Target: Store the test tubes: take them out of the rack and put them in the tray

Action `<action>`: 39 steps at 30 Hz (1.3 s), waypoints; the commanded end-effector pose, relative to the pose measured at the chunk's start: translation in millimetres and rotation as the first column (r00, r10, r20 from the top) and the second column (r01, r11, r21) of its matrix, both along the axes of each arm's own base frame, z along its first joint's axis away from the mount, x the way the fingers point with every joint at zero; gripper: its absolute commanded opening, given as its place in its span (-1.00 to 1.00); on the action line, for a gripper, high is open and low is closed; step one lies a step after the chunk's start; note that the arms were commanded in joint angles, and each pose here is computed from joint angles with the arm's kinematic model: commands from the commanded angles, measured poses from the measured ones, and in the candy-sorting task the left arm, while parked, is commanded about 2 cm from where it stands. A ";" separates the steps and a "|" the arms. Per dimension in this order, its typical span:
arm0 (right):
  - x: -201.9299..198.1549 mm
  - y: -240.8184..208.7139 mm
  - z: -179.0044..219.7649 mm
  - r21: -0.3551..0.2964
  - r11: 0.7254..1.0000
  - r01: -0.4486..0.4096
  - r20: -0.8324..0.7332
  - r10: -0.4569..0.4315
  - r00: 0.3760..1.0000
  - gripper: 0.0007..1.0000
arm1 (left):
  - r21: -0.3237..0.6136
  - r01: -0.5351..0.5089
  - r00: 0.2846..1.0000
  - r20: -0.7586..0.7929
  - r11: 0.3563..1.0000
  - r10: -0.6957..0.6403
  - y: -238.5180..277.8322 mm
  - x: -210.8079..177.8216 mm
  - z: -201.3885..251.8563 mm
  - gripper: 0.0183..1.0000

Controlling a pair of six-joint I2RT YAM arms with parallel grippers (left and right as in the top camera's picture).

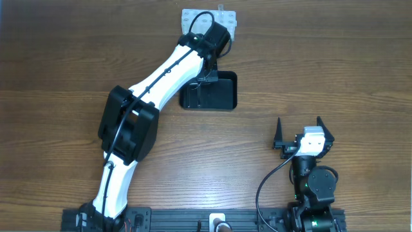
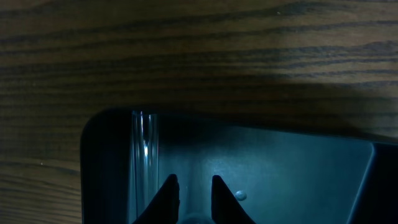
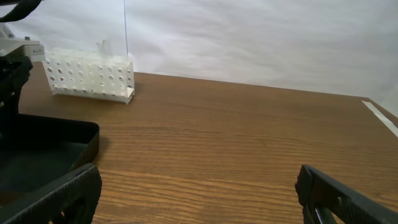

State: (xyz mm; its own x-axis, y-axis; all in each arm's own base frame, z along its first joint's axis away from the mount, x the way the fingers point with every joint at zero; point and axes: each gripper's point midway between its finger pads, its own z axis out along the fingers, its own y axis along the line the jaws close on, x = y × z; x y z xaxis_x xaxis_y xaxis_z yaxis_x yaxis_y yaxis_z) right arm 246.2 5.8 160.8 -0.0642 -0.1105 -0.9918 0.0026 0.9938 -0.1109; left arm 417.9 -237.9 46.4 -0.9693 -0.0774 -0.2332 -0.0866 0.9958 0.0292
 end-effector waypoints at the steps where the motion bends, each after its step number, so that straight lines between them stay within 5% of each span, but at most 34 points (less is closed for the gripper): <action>1: -0.2 0.5 -1.8 0.005 1.000 -0.003 0.000 0.003 1.000 0.99 | 0.002 0.015 1.000 -0.017 1.000 -0.015 -1.8 -3.6 -4.7 -0.42; 15: -0.2 0.5 -1.9 0.005 1.000 -0.003 -0.001 0.003 1.000 0.99 | -0.004 0.006 0.994 0.113 1.000 -0.006 -0.9 11.2 35.8 -0.25; 21: -0.2 0.5 -1.9 0.005 1.000 -0.003 -0.001 0.003 1.000 0.98 | -0.006 -0.033 0.952 0.304 0.999 0.033 14.3 23.6 109.6 0.30; 25: -0.2 0.5 -1.8 0.005 1.000 -0.003 0.000 0.003 1.000 0.98 | 0.019 -0.100 0.858 0.508 0.995 0.077 38.8 36.5 179.8 0.73; 29: -0.2 0.5 -1.9 0.005 1.000 -0.003 -0.001 0.003 1.000 0.98 | 0.034 -0.023 0.727 0.687 0.999 -0.007 59.3 51.1 254.8 0.96; 34: -0.2 0.5 -1.8 0.005 1.000 -0.003 0.000 0.003 1.000 0.98 | -0.051 0.038 0.555 0.832 0.998 0.022 113.3 51.1 319.3 1.00; 39: -0.2 0.5 -1.9 0.005 1.000 -0.003 -0.001 0.003 1.000 0.98 | -0.082 0.083 0.431 0.901 0.993 0.039 169.9 28.4 333.1 1.00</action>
